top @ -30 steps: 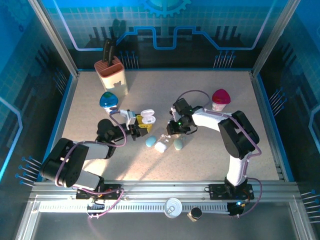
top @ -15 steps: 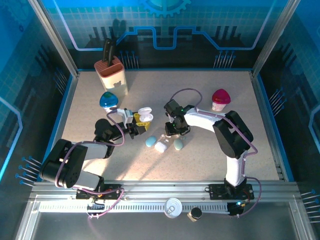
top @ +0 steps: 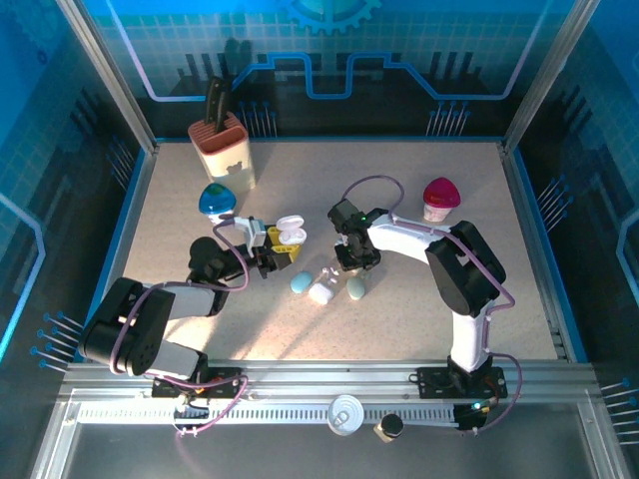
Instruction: Insert the wireless bluetooth earbuds into the charging case
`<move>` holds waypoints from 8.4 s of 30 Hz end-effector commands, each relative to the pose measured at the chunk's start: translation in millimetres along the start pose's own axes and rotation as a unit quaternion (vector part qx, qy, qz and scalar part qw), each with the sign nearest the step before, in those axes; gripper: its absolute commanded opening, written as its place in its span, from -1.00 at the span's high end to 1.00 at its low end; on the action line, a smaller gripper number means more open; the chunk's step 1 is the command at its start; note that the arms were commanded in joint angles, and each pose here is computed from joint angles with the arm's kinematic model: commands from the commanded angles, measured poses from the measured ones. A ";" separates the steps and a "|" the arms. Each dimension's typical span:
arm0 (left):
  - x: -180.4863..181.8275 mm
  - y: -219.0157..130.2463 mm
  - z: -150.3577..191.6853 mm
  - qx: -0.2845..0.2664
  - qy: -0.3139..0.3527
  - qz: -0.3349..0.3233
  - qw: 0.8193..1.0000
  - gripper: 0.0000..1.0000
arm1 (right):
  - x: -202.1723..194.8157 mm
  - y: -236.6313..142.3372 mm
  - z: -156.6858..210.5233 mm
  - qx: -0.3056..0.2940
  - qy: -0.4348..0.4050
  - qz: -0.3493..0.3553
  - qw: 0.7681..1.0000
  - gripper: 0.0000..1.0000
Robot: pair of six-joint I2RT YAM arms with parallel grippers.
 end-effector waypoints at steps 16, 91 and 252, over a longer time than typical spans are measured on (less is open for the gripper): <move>-0.8 -1.1 -6.6 -0.012 0.015 0.015 1.000 0.24 | 9.8 -3.6 -16.2 -0.009 -0.020 0.022 1.000 0.35; -15.7 -0.8 -11.2 -0.013 0.024 0.112 0.993 0.24 | 72.1 -185.2 5.1 -0.130 -0.328 -0.412 0.840 0.70; -2.1 -24.7 0.0 0.004 0.039 -0.059 0.997 0.21 | 65.3 -11.4 11.5 -0.014 -0.066 -0.041 0.997 0.16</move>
Point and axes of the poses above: each hand's point on the last joint's axis, 136 mm out from that joint toward the fingers, its own y axis out along the fingers, its own x axis along the line the jaws close on, z = x × y, the point moved 10 cm from there along -y, back along the fingers, and after that the axes turned 12 degrees about y, right-handed, at the moved point
